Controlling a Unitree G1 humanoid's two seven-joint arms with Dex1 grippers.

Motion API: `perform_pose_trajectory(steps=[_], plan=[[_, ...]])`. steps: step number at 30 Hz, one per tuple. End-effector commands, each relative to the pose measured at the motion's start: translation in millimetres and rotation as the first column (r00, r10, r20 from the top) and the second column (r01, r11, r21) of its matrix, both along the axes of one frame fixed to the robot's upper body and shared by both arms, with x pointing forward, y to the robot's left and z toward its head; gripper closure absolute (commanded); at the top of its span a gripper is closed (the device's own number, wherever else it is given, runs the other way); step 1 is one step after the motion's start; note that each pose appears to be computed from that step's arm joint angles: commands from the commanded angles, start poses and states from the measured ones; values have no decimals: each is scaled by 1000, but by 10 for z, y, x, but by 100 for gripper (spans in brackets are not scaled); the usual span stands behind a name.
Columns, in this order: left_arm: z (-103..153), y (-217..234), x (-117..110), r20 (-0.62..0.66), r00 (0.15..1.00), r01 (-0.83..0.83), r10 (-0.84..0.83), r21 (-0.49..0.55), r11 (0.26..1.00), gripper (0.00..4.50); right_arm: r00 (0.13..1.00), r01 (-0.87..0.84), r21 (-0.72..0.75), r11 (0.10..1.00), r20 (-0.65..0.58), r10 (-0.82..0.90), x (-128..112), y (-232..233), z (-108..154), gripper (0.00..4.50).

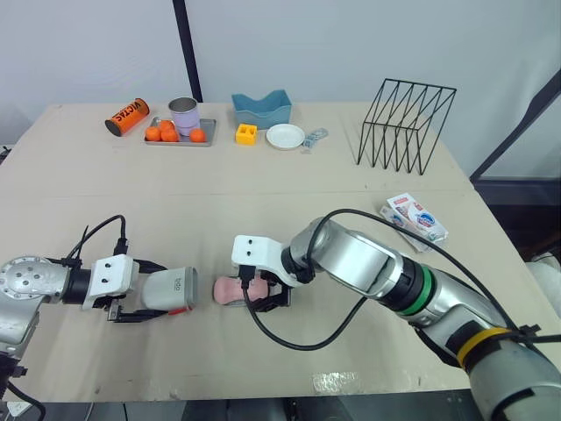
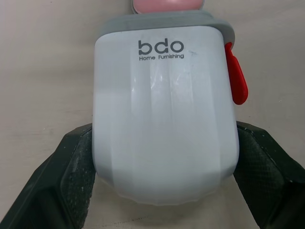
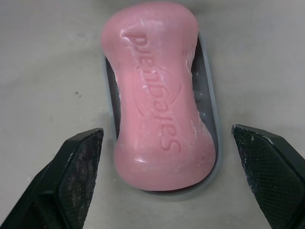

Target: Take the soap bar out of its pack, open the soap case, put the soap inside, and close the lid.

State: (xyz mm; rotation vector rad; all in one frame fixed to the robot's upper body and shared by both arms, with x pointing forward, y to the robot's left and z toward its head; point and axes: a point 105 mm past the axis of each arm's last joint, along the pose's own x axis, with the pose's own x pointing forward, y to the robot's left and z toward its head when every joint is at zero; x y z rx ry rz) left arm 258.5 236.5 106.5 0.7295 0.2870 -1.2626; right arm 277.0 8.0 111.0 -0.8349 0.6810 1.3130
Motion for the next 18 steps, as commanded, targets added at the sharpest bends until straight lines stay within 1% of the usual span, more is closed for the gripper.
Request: perform_pose_trajectory(steps=[1, 10, 12, 14, 18], plan=[[119, 32, 15, 46, 999, -1, 1, 8, 1000, 101, 1000, -26, 7, 1000, 12, 26, -23, 37, 13, 0], [113, 29, 10, 46, 999, -1, 0, 7, 1000, 101, 1000, -13, -7, 1000, 7, 13, -12, 7, -34, 0], [114, 25, 15, 47, 999, -1, 0, 6, 1000, 101, 1000, -13, -8, 1000, 8, 13, -12, 5, -38, 55], [115, 23, 20, 48, 999, 0, 0, 6, 1000, 101, 1000, -14, -10, 1000, 8, 15, -14, 2, -42, 135], [114, 22, 20, 49, 999, 0, 0, 7, 1000, 101, 1000, -21, -12, 1000, 8, 21, -27, -9, -44, 135]])
